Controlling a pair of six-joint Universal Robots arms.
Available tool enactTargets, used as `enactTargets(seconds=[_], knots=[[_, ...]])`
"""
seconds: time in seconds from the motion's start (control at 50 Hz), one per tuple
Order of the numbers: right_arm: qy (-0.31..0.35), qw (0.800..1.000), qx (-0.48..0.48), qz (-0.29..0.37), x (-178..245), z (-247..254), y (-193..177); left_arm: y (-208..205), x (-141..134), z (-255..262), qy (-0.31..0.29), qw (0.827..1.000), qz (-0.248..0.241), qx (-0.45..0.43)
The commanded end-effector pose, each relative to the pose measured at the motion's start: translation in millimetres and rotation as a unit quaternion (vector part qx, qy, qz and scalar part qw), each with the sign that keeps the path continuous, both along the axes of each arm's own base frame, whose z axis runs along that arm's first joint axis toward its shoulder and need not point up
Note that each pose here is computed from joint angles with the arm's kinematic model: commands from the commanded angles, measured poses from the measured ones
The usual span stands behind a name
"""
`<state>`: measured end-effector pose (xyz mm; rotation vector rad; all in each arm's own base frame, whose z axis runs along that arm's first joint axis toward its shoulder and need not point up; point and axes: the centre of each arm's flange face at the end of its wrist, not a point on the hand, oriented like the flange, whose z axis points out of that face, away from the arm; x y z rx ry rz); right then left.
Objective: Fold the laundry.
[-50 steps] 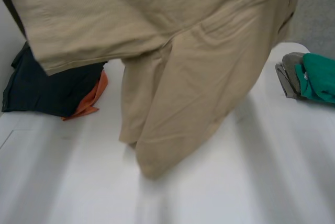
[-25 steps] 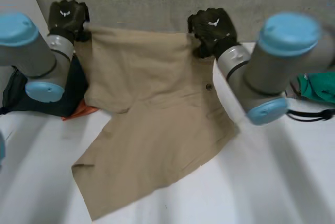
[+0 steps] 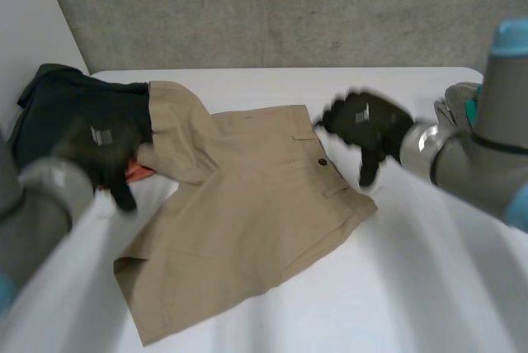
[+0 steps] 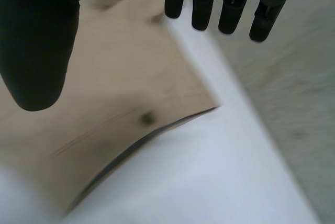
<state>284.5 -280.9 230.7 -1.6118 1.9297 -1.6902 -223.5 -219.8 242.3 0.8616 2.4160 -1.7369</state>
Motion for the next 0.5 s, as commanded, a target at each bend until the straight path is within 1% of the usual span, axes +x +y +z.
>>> enactTargets(seconds=[0.02,0.08,0.12,0.2,0.3,0.38,0.5], knots=[[0.088,0.994,0.041,0.056,-24,-53,33,102,11,-49,-0.046,0.985,-0.080,0.148],[0.068,0.995,0.037,0.068,-25,-68,33,116,12,-62,-0.047,0.982,-0.088,0.158],[0.058,0.995,0.029,0.072,-25,-75,32,118,13,-67,-0.047,0.983,-0.084,0.159],[0.040,0.997,0.011,0.069,-22,-86,26,113,14,-76,-0.045,0.986,-0.063,0.150],[0.020,0.998,-0.008,0.060,-20,-95,15,104,14,-86,-0.058,0.988,-0.038,0.141],[0.017,0.998,-0.013,0.057,-18,-103,11,101,14,-90,-0.063,0.988,-0.030,0.135],[0.017,0.998,-0.017,0.052,-17,-108,8,98,11,-96,-0.066,0.990,-0.032,0.119]])
